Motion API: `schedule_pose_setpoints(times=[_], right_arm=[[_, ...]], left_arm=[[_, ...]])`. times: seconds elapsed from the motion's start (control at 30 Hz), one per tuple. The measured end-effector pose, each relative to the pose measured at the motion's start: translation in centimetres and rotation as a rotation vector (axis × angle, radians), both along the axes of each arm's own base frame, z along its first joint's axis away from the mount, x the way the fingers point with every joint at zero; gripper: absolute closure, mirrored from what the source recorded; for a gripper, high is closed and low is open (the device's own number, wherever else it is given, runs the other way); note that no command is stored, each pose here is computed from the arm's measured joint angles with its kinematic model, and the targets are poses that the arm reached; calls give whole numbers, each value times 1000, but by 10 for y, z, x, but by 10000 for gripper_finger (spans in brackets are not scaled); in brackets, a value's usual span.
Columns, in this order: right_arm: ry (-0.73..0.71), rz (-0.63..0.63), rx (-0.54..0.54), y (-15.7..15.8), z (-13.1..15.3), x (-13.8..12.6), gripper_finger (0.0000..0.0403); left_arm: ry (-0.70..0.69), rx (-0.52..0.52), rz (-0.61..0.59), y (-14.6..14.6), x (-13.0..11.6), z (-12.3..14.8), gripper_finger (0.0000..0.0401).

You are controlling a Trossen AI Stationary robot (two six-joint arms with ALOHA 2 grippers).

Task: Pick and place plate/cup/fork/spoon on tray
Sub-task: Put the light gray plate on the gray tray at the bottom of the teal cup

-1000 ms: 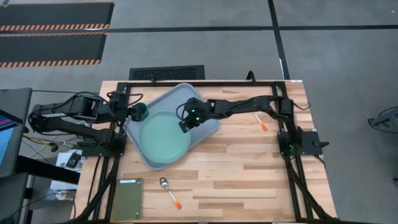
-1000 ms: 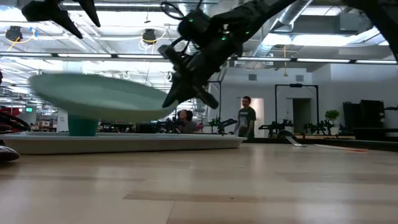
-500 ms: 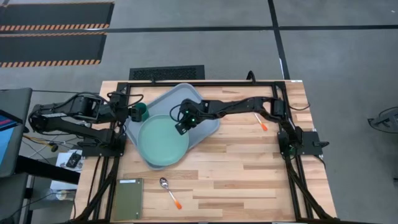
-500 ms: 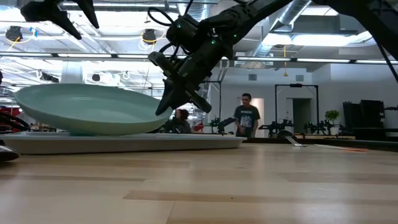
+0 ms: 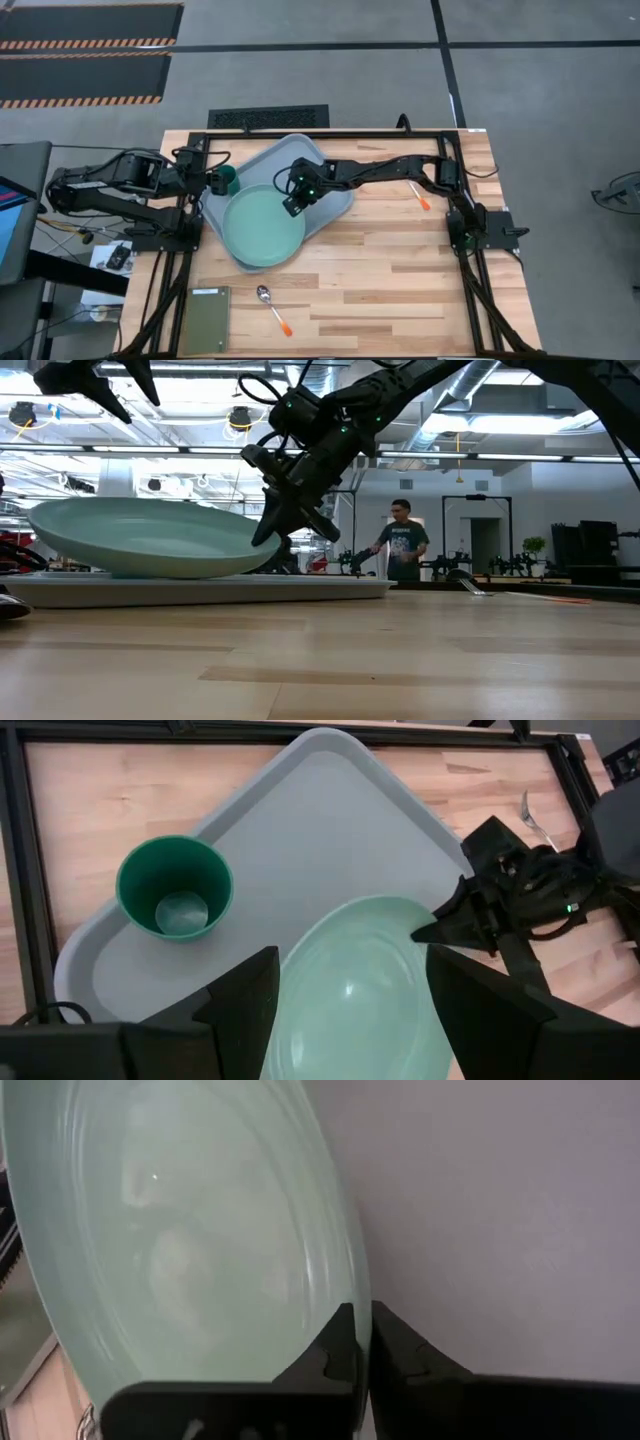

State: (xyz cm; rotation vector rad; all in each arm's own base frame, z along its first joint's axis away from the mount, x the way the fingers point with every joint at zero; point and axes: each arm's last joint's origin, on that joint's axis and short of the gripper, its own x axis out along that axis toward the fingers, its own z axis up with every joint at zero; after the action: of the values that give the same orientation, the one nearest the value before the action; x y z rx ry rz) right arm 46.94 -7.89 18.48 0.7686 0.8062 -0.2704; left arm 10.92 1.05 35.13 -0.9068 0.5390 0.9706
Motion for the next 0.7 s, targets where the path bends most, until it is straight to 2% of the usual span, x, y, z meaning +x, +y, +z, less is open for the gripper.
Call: schedule_pose_setpoints(times=[0.2, 0.53, 0.7], right_arm=[[-7, 9, -9, 0, 0, 1, 350], [-36, 24, -32, -2, 2, 2, 327], [-37, 24, -33, -2, 2, 2, 300]], left_arm=[[-1, 0, 1, 0, 0, 0, 163], [-1, -1, 1, 0, 0, 0, 163], [-1, -1, 1, 0, 0, 0, 163]])
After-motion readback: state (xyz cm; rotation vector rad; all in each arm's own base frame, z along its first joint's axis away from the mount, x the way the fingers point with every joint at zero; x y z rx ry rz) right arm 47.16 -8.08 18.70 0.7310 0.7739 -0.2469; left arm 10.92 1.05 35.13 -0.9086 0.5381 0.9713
